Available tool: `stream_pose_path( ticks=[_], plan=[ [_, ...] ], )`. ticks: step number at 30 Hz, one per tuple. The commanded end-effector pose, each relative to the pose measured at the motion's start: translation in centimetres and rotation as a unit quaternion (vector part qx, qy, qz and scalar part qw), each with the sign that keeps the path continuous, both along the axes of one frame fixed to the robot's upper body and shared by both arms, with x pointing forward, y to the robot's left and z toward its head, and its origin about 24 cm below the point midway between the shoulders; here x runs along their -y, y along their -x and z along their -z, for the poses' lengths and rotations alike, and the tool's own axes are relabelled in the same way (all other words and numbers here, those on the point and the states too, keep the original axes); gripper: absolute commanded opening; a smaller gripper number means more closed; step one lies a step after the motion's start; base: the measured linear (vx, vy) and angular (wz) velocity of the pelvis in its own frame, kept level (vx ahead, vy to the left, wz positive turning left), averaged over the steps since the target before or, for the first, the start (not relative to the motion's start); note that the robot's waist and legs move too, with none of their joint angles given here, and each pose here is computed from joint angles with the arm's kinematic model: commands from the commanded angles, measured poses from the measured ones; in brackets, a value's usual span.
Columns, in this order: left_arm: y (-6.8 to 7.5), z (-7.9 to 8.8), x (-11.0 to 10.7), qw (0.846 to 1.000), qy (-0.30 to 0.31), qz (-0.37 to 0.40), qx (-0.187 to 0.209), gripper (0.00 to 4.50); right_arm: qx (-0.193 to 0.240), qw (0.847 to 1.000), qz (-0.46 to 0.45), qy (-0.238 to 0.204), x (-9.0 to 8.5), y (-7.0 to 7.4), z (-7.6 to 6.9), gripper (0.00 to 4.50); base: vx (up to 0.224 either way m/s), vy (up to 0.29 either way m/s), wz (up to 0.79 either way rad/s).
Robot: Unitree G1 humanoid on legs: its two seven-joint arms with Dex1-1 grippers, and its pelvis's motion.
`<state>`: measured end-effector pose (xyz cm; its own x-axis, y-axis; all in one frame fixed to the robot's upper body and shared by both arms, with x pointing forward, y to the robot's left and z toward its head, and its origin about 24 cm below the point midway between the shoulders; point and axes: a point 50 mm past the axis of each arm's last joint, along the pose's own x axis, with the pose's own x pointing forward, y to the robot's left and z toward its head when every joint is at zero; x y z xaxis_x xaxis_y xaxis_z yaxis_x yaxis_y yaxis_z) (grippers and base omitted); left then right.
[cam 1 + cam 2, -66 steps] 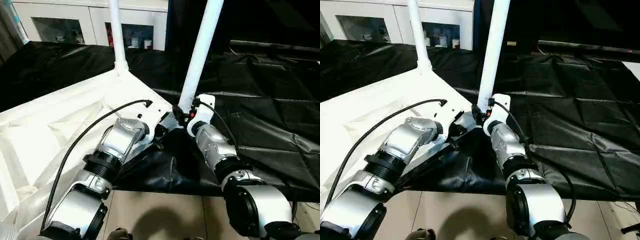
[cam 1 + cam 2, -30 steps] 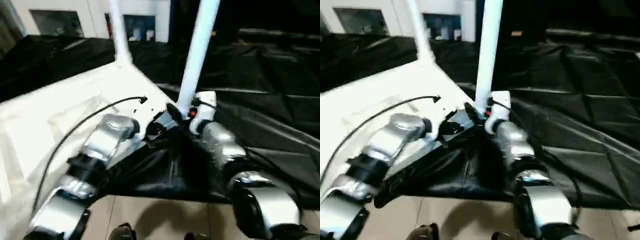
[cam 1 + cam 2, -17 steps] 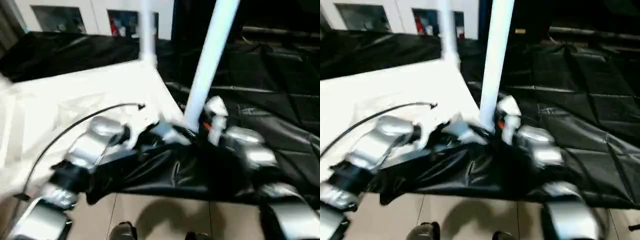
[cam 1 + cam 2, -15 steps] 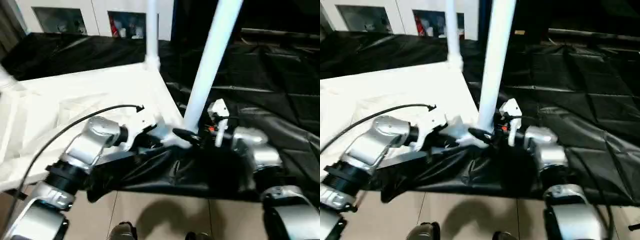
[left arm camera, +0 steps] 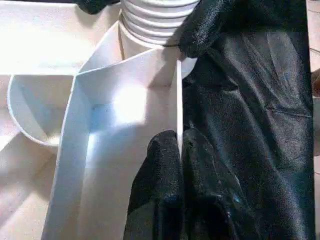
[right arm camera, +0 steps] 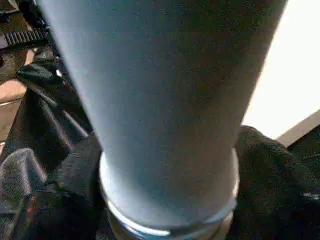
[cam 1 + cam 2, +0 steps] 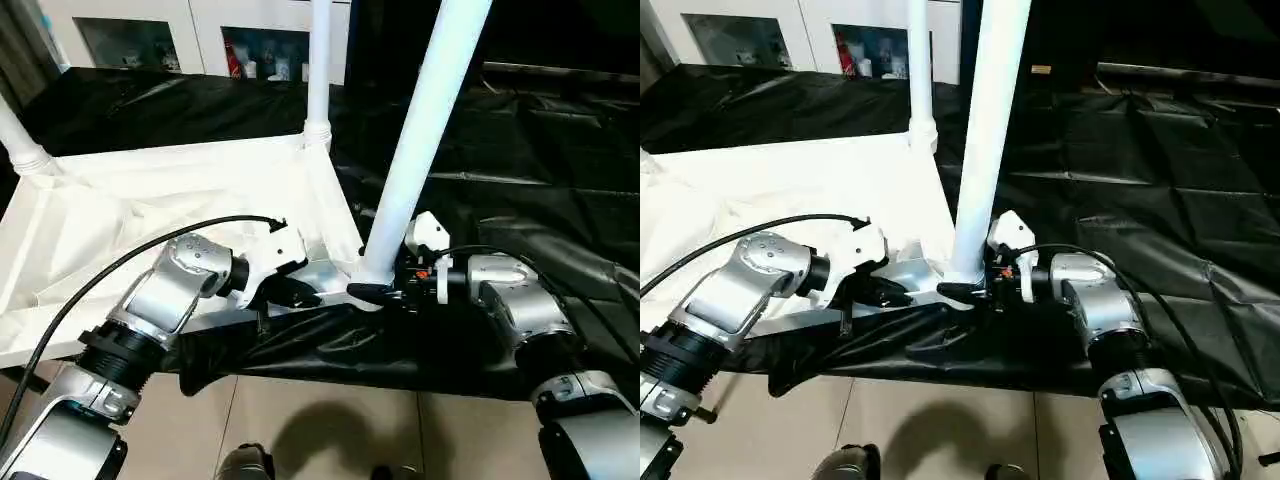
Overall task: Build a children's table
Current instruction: Insert table leg to table base
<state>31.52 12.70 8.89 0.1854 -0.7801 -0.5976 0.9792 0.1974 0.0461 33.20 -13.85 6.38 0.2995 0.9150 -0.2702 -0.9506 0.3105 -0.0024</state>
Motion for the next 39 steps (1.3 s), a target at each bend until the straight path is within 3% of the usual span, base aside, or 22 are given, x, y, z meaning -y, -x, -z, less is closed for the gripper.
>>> stream_pose_path(
  ticks=[1,4,6,7,8,10,12,16,17,19,23,24,25,27,28,31,33,39],
  plan=[
    [0.0,-1.0,0.9,0.999,0.018,0.026,0.02,0.0,-0.011,1.0,0.003,0.006,-0.3,0.0,0.5,3.34,0.0,0.0,0.0],
    [-0.3,-0.7,0.9,1.0,0.021,0.005,0.017,0.0,-0.028,0.999,0.031,-0.02,-0.5,0.3,1.3,3.17,0.0,0.0,0.0],
    [-1.5,-0.4,1.1,0.997,0.016,-0.068,0.023,0.0,-0.034,0.992,0.116,-0.032,-0.9,0.1,2.7,2.95,0.0,0.0,0.0],
    [-1.6,-0.4,1.1,0.997,0.016,-0.069,0.023,0.0,-0.034,0.992,0.117,-0.032,-0.9,0.1,2.7,2.95,0.0,0.0,0.0],
    [-3.0,-0.2,1.4,0.989,0.011,-0.138,0.044,0.0,-0.048,0.979,0.192,-0.044,-1.5,-0.2,3.7,2.86,-0.057,-0.01,0.04],
    [-4.2,-0.2,2.1,0.977,0.02,-0.203,0.056,0.0,-0.069,0.959,0.269,-0.058,-2.2,-0.4,4.6,2.83,-0.027,-0.001,0.01],
    [-4.8,-0.1,3.2,0.97,0.033,-0.236,0.058,0.0,-0.087,0.937,0.331,-0.074,-3.3,-0.5,5.3,2.82,0.0,0.0,0.0],
    [-5.0,0.0,4.6,0.967,0.04,-0.244,0.067,0.0,-0.103,0.916,0.376,-0.088,-4.9,-0.6,5.7,2.81,0.0,0.0,0.0],
    [-4.9,0.2,5.7,0.97,0.047,-0.228,0.072,0.0,-0.095,0.921,0.366,-0.092,-6.5,-0.5,5.4,2.81,0.0,0.0,0.0],
    [-4.6,0.3,6.4,0.975,0.049,-0.203,0.073,0.0,-0.08,0.928,0.351,-0.093,-7.4,-0.6,5.0,2.81,0.0,0.0,0.0],
    [-4.2,0.2,6.2,0.984,0.049,-0.156,0.071,0.0,-0.053,0.939,0.32,-0.117,-7.2,-1.0,3.8,2.81,0.0,0.0,0.0],
    [-4.2,0.1,6.1,0.985,0.047,-0.148,0.07,0.0,-0.049,0.94,0.315,-0.12,-7.0,-1.0,3.6,3.16,0.0,0.0,0.0],
    [-4.1,0.1,6.1,0.986,0.047,-0.145,0.071,0.0,-0.049,0.94,0.314,-0.121,-6.9,-1.1,3.6,3.16,0.0,0.0,0.0],
    [-3.6,0.0,5.1,0.991,0.042,-0.102,0.069,0.0,-0.037,0.946,0.296,-0.127,-5.3,-1.5,2.8,3.16,0.0,0.0,0.0],
    [-3.4,-0.1,4.7,0.994,0.042,-0.08,0.069,0.0,-0.031,0.952,0.28,-0.123,-4.7,-1.6,2.5,3.57,0.0,0.0,0.0],
    [-2.9,-0.1,4.1,0.996,0.042,-0.052,0.058,0.0,-0.017,0.964,0.246,-0.101,-3.5,-1.6,2.1,3.64,0.0,0.0,0.0],
    [-2.1,-0.2,3.2,0.998,0.036,-0.012,0.051,0.0,-0.011,0.982,0.167,-0.083,-1.9,-1.1,1.3,3.64,0.0,0.0,0.0],
    [-1.3,-0.3,2.4,0.998,0.031,0.025,0.044,0.0,-0.007,0.996,0.078,-0.053,-0.6,-0.4,0.6,3.64,0.031,-0.012,0.02]
  ],
)
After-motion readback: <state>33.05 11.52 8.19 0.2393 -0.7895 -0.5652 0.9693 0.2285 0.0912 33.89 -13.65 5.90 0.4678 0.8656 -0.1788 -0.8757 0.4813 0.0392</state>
